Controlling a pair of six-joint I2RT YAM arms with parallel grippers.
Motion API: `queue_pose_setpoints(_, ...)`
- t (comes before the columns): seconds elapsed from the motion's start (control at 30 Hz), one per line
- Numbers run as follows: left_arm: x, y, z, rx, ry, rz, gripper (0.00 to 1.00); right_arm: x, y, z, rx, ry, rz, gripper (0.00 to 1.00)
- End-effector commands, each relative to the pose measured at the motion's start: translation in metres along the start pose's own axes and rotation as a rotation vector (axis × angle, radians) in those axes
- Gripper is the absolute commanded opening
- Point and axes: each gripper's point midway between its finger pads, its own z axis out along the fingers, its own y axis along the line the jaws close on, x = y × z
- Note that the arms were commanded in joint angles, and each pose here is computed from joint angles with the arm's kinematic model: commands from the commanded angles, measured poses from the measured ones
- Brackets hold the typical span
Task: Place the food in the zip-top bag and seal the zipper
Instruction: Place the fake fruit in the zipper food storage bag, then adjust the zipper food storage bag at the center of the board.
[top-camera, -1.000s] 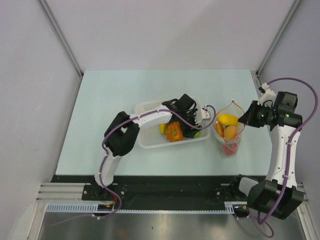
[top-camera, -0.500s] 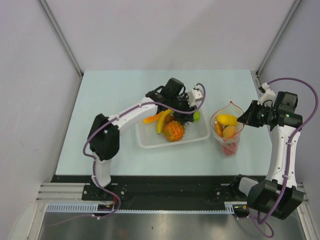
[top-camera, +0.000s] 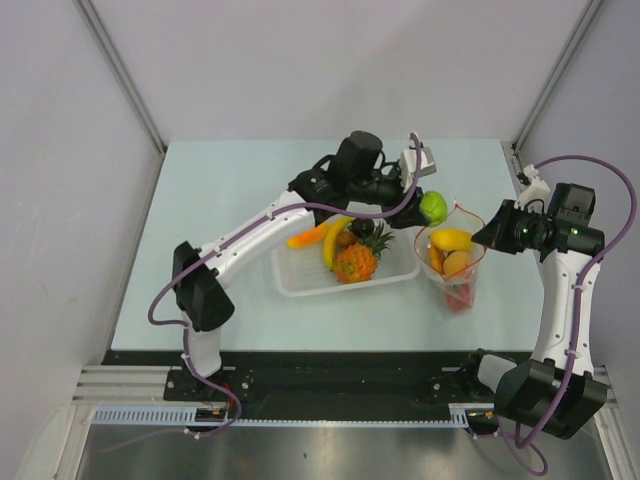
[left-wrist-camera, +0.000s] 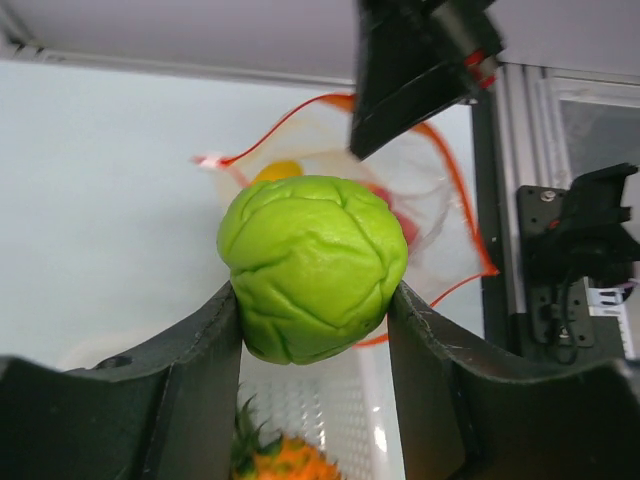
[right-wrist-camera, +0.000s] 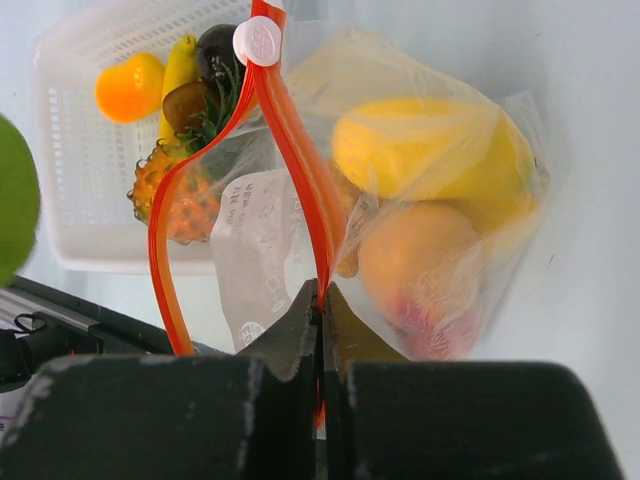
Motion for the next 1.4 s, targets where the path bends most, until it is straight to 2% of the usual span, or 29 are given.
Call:
queue_pose_setpoints(0.0,-0.001,-0.037,0.029,0.115,0.018,0.017,0.53,-0.009,0.010,-0.005,-0.039,-0.046,-0.035,0.00)
queue_pose_setpoints(0.1,0.011,-0.050,0.042,0.147,0.084,0.074,0.73,-0.008,0.012,-0.006,-0.047,-0.046,-0.047,0.00)
queue_pose_setpoints(0.17,0.013,-0.052,0.037,0.163,0.108,0.093,0.97,-0.008,0.013,-0.007,-0.053,-0.045,-0.058,0.00)
queue_pose_setpoints(0.2,0.011,-0.054,0.033,0.173,0.109,0.104,1.00,-0.008,0.014,-0.008,-0.063,-0.041,-0.075,0.00)
queue_pose_setpoints(0.27,0.008,-0.055,0.018,0.195,0.096,0.163,1.00,-0.006,0.016,-0.008,-0.074,-0.038,-0.086,0.00)
queue_pose_setpoints(0.3,0.019,-0.055,0.017,0.204,0.111,0.200,1.00,-0.004,0.017,-0.008,-0.082,-0.031,-0.087,0.00)
queue_pose_setpoints(0.43,0.023,-0.041,0.008,0.128,0.105,0.282,1.00,-0.003,0.017,-0.008,-0.087,-0.031,-0.104,0.00)
queue_pose_setpoints(0.5,0.021,-0.031,0.009,0.081,0.100,0.187,0.98,-0.002,0.020,-0.010,-0.099,-0.032,-0.108,0.00)
queue_pose_setpoints(0.57,0.015,-0.014,0.010,0.012,0.078,0.107,0.90,-0.001,0.021,-0.010,-0.101,-0.034,-0.111,0.00)
queue_pose_setpoints(0.6,0.021,-0.007,0.013,-0.025,0.085,-0.002,0.88,-0.001,0.021,-0.011,-0.102,-0.040,-0.114,0.00)
queue_pose_setpoints(0.63,0.017,0.000,0.014,-0.054,0.064,-0.043,0.83,0.000,0.021,-0.011,-0.103,-0.043,-0.114,0.00)
queue_pose_setpoints(0.7,0.026,0.009,0.016,-0.081,0.071,-0.151,0.79,0.000,0.023,-0.010,-0.108,-0.049,-0.108,0.00)
queue_pose_setpoints(1.0,0.069,-0.006,0.036,-0.021,0.192,-0.351,0.82,-0.002,0.036,-0.019,-0.151,-0.085,-0.118,0.00)
queue_pose_setpoints(1.13,0.078,-0.027,0.038,0.042,0.212,-0.376,0.81,0.001,0.042,-0.022,-0.172,-0.098,-0.123,0.00)
queue_pose_setpoints(1.17,0.077,-0.030,0.037,0.051,0.211,-0.374,0.79,0.002,0.045,-0.023,-0.187,-0.098,-0.120,0.00)
queue_pose_setpoints(1.2,0.078,-0.034,0.038,0.063,0.212,-0.379,0.69,0.003,0.048,-0.024,-0.199,-0.100,-0.121,0.00)
queue_pose_setpoints(1.27,0.075,-0.040,0.040,0.105,0.205,-0.393,0.48,0.004,0.057,-0.028,-0.242,-0.106,-0.124,0.00)
queue_pose_setpoints(1.3,0.066,-0.042,0.038,0.119,0.195,-0.389,0.25,0.005,0.061,-0.029,-0.260,-0.108,-0.127,0.00)
queue_pose_setpoints(1.37,0.052,-0.050,0.034,0.174,0.180,-0.384,0.12,0.009,0.073,-0.034,-0.320,-0.106,-0.136,0.00)
